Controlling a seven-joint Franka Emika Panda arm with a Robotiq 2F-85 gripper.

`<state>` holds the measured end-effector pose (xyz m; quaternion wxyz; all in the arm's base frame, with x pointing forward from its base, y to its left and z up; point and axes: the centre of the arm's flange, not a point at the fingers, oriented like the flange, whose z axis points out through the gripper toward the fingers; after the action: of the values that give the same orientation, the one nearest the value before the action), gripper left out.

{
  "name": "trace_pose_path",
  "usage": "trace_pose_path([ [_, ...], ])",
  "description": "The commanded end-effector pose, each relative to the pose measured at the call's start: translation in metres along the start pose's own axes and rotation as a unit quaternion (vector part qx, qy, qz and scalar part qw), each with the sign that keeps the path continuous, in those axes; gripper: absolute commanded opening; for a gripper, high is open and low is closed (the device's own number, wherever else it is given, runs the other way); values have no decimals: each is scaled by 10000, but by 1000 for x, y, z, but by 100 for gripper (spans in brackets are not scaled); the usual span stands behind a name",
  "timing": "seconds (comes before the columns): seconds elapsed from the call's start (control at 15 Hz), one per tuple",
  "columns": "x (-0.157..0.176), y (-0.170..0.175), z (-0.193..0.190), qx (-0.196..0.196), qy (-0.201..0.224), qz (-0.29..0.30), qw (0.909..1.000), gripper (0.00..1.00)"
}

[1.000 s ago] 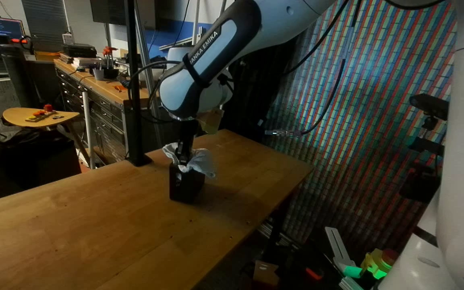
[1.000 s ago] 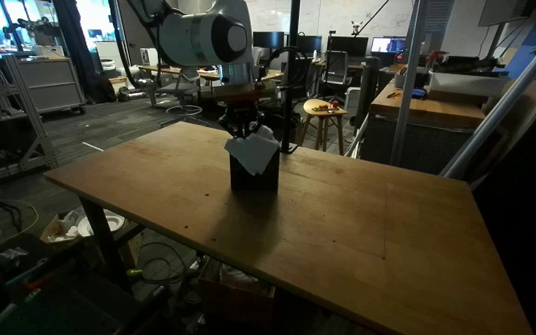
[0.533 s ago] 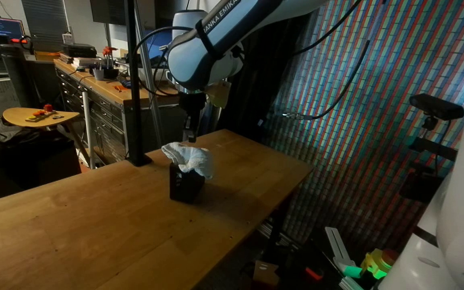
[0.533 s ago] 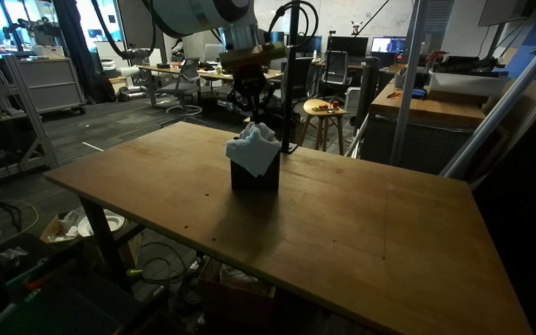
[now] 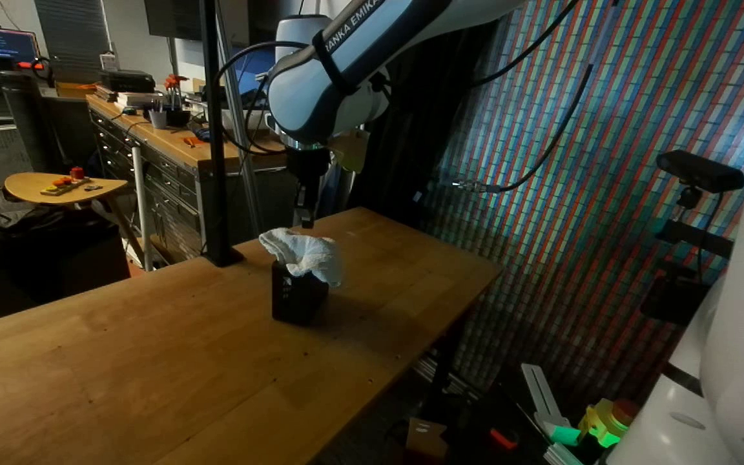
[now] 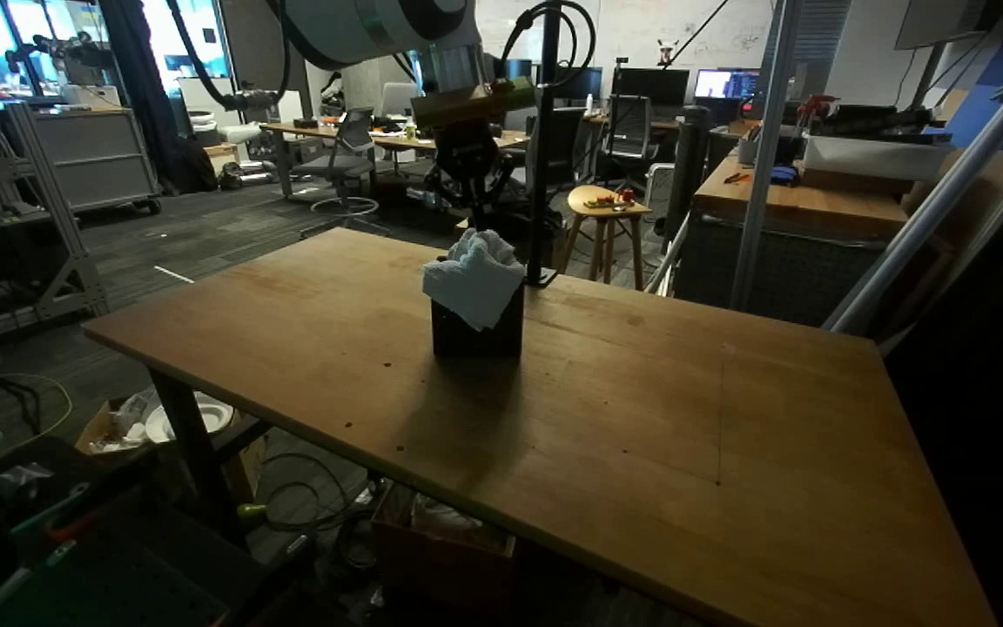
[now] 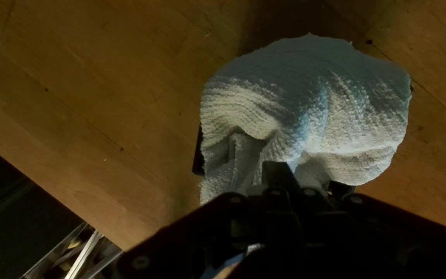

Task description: Put the towel in the box

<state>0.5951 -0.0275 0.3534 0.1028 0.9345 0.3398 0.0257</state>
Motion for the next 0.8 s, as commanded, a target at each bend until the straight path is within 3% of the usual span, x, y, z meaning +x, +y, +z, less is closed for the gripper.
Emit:
trace_pose_path([
  [0.0,6,3,-1,88,-17,92,9999,5],
  [0.73,17,17,70,352,-221,428,9982,5],
])
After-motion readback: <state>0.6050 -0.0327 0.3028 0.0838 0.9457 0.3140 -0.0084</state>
